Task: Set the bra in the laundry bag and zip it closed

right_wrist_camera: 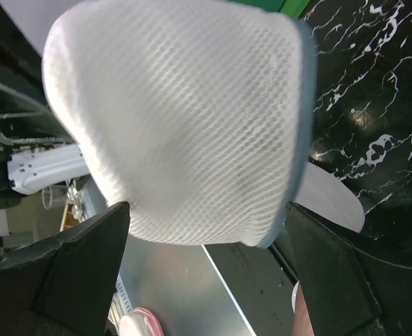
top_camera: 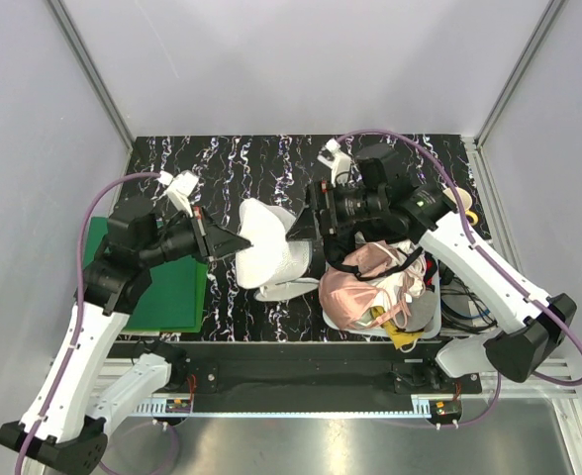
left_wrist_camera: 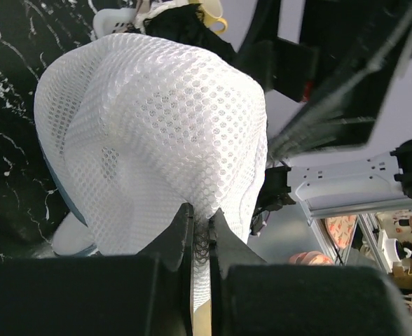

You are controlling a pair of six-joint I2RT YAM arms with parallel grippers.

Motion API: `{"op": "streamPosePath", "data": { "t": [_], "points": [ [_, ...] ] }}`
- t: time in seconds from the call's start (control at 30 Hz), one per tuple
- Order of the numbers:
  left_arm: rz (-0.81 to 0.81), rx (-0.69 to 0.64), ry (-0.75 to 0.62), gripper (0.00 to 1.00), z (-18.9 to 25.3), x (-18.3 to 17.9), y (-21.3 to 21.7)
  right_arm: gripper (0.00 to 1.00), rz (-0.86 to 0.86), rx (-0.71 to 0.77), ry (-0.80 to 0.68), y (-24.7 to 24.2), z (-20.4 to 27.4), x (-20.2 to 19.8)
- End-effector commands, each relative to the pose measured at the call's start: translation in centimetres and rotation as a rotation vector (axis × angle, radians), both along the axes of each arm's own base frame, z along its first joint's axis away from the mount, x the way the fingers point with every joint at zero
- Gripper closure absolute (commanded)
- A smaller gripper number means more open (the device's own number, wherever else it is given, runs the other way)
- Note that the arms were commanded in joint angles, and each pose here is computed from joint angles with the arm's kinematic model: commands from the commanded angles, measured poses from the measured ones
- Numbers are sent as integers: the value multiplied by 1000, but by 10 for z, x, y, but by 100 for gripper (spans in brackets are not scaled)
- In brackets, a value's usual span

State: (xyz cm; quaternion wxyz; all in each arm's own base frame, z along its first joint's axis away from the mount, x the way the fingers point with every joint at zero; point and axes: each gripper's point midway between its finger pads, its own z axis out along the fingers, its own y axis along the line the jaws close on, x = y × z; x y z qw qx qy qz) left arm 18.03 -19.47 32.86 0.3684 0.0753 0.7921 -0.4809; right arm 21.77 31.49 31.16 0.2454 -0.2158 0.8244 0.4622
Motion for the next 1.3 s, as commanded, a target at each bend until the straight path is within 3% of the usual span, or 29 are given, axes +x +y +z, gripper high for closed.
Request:
{"op": "streamPosePath", "data": {
  "t": [0.0,0.27,0.4,0.6,0.67,0.7,0.73,0.77,0.8,0.83,0.87,0.93,0.97,1.03,1.07,1.13,1.17,1.2,1.27],
  "points": [
    [-79,-70,-88,100,24,-16,-5,0,-16,126,-10,-9,23,21],
    [-165,-135,-154,100,41,-32,-10,0,128,284,174,9,29,8],
    [-189,-157,-186,100,49,-37,-12,0,208,395,198,15,41,0],
    [-211,-188,-197,100,49,-43,-13,2,236,451,269,20,43,-1],
    [-193,-177,-196,100,44,-41,-12,9,240,476,253,24,48,5],
    [-145,-154,-170,100,35,-35,-8,24,236,482,270,25,50,7],
    [-105,-134,-162,100,30,-29,-5,32,239,485,266,27,53,9],
    [-67,-105,-160,94,24,-24,-1,44,238,489,256,31,57,17],
    [37,-59,-128,85,12,-13,9,65,229,483,254,33,57,23],
    [100,-28,-113,76,6,-8,17,76,226,477,245,36,58,28],
    [155,3,-96,60,-1,-4,24,83,225,478,210,42,67,40],
    [270,51,-77,42,-10,0,42,98,205,460,118,48,81,56],
    [315,66,-64,34,-13,1,49,100,175,410,162,53,65,67],
    [402,107,-72,7,-11,-3,67,100,194,368,-6,56,80,79],
    [438,153,-32,5,-21,-8,77,100,159,284,41,56,57,87],
    [538,204,-38,3,-16,-7,97,100,212,206,-136,65,58,93],
    [561,246,9,3,-26,-10,103,100,198,106,-113,63,38,90],
    [597,272,23,3,-28,-9,110,97,255,54,-201,66,30,88],
    [650,318,113,5,-37,-11,119,85,310,-77,-214,83,1,74]
  ]
}}
